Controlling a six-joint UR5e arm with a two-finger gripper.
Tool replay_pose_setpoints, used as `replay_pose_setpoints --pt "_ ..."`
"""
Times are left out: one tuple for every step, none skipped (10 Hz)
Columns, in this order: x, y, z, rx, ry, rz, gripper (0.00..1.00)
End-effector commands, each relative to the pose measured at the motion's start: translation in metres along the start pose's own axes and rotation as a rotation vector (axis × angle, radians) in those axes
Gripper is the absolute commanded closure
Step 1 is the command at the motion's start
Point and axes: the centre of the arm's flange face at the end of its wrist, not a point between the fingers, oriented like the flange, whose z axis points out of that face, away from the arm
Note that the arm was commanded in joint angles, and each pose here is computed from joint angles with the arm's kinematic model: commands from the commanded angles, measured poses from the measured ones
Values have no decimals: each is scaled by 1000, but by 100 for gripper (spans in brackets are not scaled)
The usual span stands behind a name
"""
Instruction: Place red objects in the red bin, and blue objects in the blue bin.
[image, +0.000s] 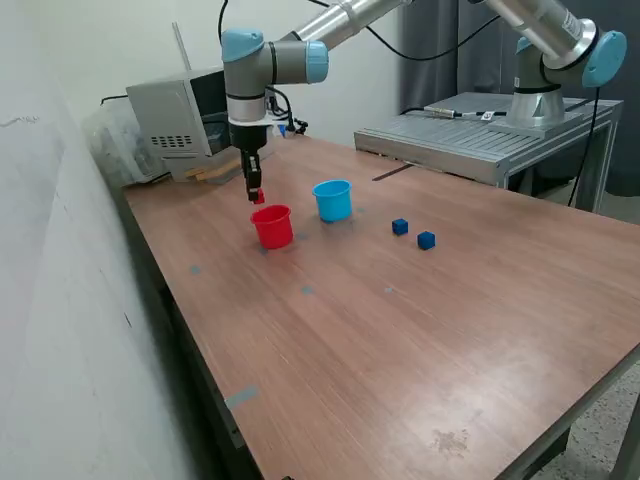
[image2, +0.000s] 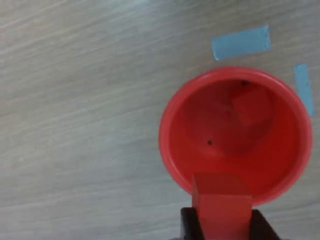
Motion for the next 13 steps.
replay_pose_setpoints --pt "-2 -4 6 16 -4 2 0" --pt "0 -7 9 25 -4 -6 0" --pt "4 -11 11 37 -2 -15 0" --pt "11 -15 11 53 2 -36 0" --pt "23 -19 -2 50 8 -111 0" --pt "32 -37 -15 64 12 -176 0" --pt "37 -57 -36 71 15 -196 0" --pt "44 -77 -52 76 17 -219 0" --pt "56 -100 -66 88 23 -270 0" --pt "61 -130 -73 114 25 -304 0" --pt "72 -175 -80 152 30 -355 0" --pt "69 -201 -86 168 47 -355 0" --pt "72 -223 -97 175 121 -346 0"
